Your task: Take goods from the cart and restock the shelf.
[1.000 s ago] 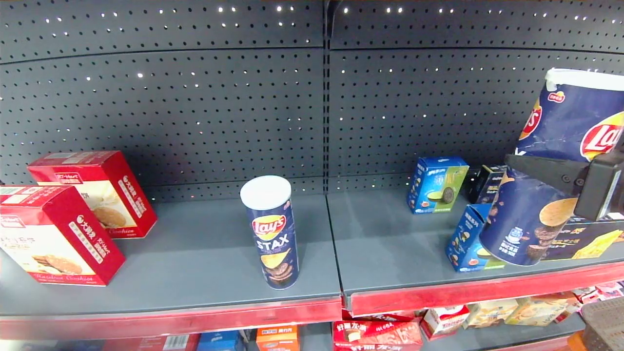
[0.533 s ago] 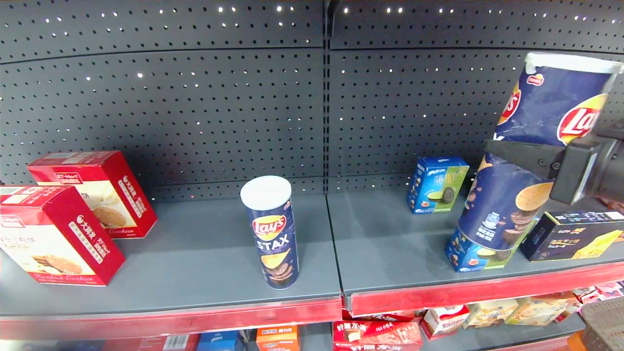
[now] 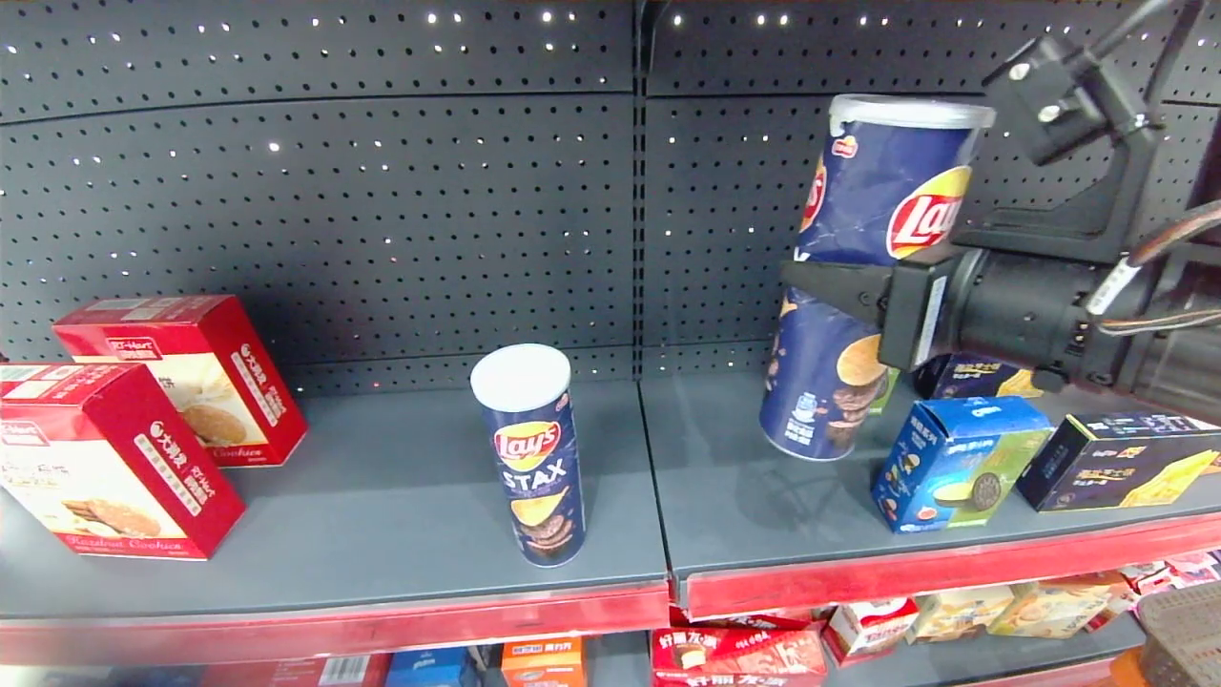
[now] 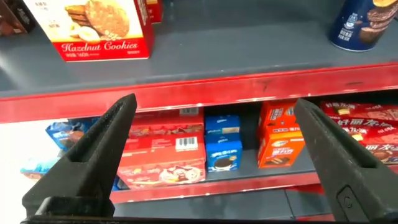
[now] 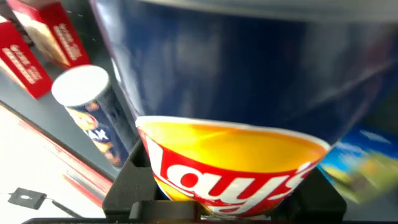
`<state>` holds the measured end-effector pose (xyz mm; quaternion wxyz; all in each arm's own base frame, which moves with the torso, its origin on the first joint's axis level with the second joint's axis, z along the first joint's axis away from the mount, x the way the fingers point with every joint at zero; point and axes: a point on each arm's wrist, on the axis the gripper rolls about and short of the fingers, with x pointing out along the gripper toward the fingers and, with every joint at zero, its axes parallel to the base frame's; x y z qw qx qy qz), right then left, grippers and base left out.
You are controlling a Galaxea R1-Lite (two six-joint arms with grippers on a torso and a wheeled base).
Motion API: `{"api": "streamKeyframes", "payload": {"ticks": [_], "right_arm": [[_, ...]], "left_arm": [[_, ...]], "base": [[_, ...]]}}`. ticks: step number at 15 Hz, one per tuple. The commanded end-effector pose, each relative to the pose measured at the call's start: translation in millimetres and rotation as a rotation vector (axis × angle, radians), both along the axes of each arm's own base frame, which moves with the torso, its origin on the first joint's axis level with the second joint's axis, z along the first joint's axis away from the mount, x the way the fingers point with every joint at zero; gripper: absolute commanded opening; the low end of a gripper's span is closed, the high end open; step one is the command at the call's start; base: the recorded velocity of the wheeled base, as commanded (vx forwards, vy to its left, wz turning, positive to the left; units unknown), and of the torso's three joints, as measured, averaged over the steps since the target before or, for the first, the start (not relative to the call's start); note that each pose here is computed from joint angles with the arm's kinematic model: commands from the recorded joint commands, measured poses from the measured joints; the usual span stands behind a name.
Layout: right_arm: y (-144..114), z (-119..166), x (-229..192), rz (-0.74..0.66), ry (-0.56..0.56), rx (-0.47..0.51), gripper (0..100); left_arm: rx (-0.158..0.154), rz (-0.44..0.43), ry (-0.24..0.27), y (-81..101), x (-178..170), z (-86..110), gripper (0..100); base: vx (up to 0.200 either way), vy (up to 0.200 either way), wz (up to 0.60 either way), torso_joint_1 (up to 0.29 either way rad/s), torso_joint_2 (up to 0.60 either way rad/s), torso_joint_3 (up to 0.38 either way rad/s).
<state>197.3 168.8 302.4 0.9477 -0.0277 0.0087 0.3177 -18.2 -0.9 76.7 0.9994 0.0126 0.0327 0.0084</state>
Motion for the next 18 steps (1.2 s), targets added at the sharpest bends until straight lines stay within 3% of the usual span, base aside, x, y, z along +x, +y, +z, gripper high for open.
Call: {"api": "streamKeyframes", "payload": {"ticks": [1, 8, 13, 18], "right_arm": [[17.1, -15.1, 14.4, 0.016, 0.038, -0.033, 0], [56.6, -22.6, 50.3, 0.037, 0.031, -0.031, 0], [118.4, -35.9, 104.1, 0.069, 0.005, -0.008, 0], [137.7, -46.6, 126.4, 0.059, -0.002, 0.001, 0]], "left_arm": [[-0.007, 0.001, 0.007, 0.0, 0.5, -0.1, 100], [-0.008, 0.003, 0.007, 0.0, 0.5, -0.1, 100], [-0.008, 0.003, 0.007, 0.0, 0.5, -0.1, 100], [-0.008, 0.003, 0.007, 0.0, 0.5, -0.1, 100]], "base": [[0.0, 0.0, 0.0, 0.0, 0.0, 0.0], [0.0, 0.0, 0.0, 0.0, 0.0, 0.0], [0.0, 0.0, 0.0, 0.0, 0.0, 0.0], [0.0, 0.0, 0.0, 0.0, 0.0, 0.0]]}}
